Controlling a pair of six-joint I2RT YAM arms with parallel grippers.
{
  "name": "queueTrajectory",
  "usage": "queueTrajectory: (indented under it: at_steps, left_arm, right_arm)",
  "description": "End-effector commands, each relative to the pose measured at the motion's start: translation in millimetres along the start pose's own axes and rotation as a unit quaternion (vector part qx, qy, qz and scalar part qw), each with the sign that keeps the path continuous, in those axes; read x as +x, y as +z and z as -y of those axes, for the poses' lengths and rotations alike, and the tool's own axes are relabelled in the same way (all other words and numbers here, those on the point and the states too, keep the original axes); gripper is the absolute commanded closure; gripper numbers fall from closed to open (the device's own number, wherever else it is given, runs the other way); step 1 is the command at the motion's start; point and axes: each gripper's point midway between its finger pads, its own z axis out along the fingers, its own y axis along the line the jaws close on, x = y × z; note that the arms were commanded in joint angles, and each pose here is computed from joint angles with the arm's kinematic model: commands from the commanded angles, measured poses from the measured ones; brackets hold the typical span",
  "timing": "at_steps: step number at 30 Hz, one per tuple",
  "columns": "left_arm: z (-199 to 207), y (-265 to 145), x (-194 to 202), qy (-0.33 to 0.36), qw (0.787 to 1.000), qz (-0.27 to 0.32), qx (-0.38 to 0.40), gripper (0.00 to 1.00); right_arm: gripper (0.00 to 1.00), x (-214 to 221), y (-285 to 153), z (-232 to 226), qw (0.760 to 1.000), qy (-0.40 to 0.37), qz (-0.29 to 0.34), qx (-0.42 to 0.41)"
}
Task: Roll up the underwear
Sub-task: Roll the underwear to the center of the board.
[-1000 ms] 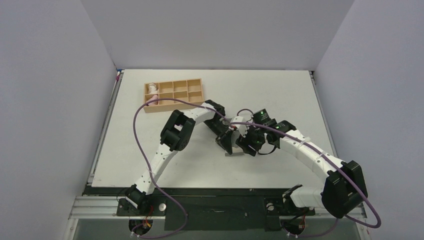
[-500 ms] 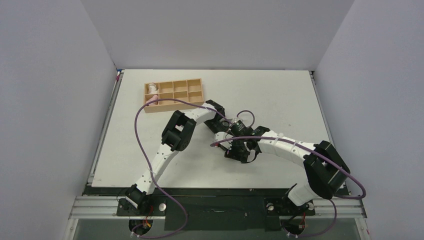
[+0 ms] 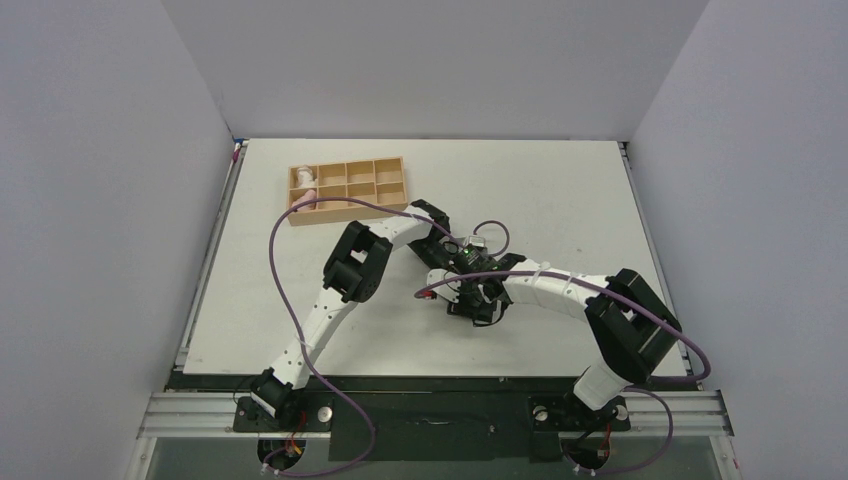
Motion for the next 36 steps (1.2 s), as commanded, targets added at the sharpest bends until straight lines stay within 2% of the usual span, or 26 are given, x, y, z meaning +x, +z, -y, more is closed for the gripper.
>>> queueTrajectory:
  at_steps: [1,2,3,7,8,9,12,18,23,36]
  left_arm:
    - [-34,3,12,-0.003,0.999,-0.029,-0.039,1.00]
    - [-33,3,13,-0.004,0.999,-0.029,-0.039,1.00]
    - [-33,3,13,-0.003,0.999,-0.029,-0.038,1.00]
    - [-32,2,14,-0.003,0.999,-0.030,-0.038,1.00]
    - [-32,2,13,0.001,0.999,-0.030,-0.039,0.97]
    - [-32,1,14,0.001,0.999,-0.031,-0.040,0.95]
    - [-29,-3,12,0.009,0.999,-0.027,-0.043,0.78]
    - [-21,-17,8,0.021,0.998,-0.012,-0.050,0.59]
    - [-22,-32,12,0.021,0.998,-0.003,-0.058,0.56]
    - [-36,-62,33,0.016,0.997,0.011,-0.074,0.56]
  right_arm:
    - [0.73,-8,7,6,1.000,-0.009,-0.003,0.001]
    - [0.77,-8,8,5,1.000,-0.010,-0.005,-0.002]
    - [0.86,-7,10,4,1.000,-0.011,-0.008,-0.006]
    - [0.98,-6,13,-2,1.000,-0.013,-0.013,-0.022]
    - [0.99,-4,13,-4,0.999,-0.014,-0.014,-0.028]
    - [1.00,-4,14,-5,0.999,-0.014,-0.014,-0.031]
    - [1.00,-2,13,-12,0.998,-0.013,-0.015,-0.052]
    - [1.00,4,13,-22,0.996,-0.005,-0.018,-0.083]
    - [1.00,6,10,-24,0.996,0.004,-0.016,-0.091]
    - [1.00,7,6,-24,0.994,0.025,-0.007,-0.103]
